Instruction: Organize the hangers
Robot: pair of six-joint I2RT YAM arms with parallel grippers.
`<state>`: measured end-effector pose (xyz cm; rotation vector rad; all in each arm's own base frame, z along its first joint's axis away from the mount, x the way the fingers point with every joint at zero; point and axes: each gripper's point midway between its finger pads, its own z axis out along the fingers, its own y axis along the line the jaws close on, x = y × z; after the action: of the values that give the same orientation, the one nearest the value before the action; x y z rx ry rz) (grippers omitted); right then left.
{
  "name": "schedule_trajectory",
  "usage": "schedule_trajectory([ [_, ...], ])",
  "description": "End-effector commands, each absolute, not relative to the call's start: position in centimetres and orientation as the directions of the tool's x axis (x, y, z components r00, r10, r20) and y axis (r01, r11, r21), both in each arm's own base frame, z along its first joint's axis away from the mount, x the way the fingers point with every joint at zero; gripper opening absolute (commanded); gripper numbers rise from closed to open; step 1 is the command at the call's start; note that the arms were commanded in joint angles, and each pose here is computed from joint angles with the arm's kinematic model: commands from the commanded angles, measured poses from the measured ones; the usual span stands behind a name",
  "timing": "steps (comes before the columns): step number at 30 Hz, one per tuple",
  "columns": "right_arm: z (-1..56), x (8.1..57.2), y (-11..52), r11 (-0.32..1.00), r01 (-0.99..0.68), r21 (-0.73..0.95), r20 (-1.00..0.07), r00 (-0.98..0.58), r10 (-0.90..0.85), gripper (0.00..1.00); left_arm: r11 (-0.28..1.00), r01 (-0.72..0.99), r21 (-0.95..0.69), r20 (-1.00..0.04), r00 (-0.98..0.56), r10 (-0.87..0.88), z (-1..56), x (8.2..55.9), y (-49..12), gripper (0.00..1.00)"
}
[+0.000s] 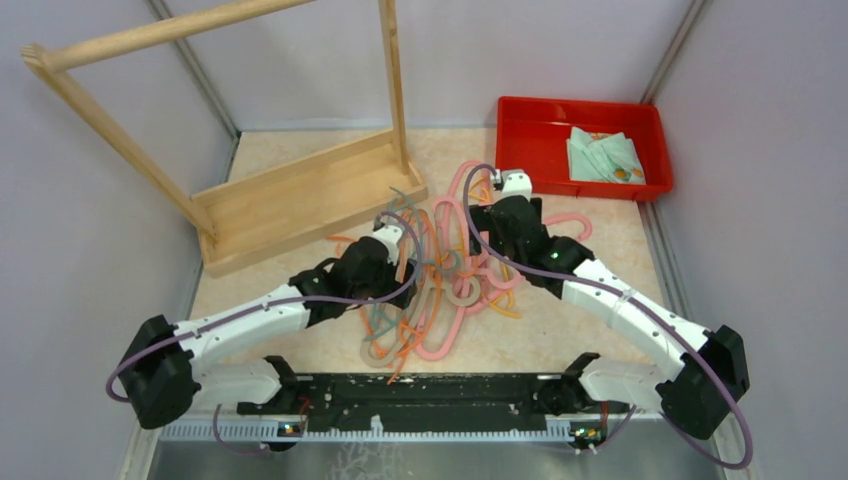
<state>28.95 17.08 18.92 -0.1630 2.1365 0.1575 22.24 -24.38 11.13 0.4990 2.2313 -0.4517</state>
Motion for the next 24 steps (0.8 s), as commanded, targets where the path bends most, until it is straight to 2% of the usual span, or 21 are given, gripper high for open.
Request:
schedule_trajectory([
  [1, 20.6, 29.4, 16.9, 0.985, -0.161, 0.056, -0.876, -0.482, -0.029, 0.97, 0.865, 0.488, -0.116, -0.728, -0.634, 0.260, 8.9, 21.6, -24.2, 0.90],
  [4, 20.4, 29.3, 16.7, 0.987, -0.155, 0.050, -0.874, -0.486, -0.032, 0.96, 0.862, 0.500, -0.085, -0.721, -0.628, 0.293, 8.2, 21.4, -24.5, 0.81],
  [9, 20.3, 29.3, 16.5, 0.988, -0.147, 0.043, -0.873, -0.487, -0.035, 0.96, 0.866, 0.497, -0.058, -0.706, -0.634, 0.316, 7.3, 21.5, -24.7, 0.74],
  [12, 20.1, 29.2, 16.3, 0.989, -0.143, 0.036, -0.871, -0.490, -0.039, 0.96, 0.859, 0.508, -0.059, -0.696, -0.638, 0.330, 6.6, 21.5, -25.1, 0.63],
  [21, 19.4, 29.0, 15.9, 0.991, -0.129, 0.022, -0.864, -0.502, -0.046, 0.95, 0.858, 0.512, -0.036, -0.660, -0.657, 0.364, 5.0, 21.1, -25.3, 0.64],
  [24, 19.2, 29.0, 15.8, 0.992, -0.125, 0.017, -0.862, -0.504, -0.049, 0.95, 0.855, 0.518, -0.039, -0.647, -0.665, 0.373, 4.5, 20.7, -25.3, 0.61],
])
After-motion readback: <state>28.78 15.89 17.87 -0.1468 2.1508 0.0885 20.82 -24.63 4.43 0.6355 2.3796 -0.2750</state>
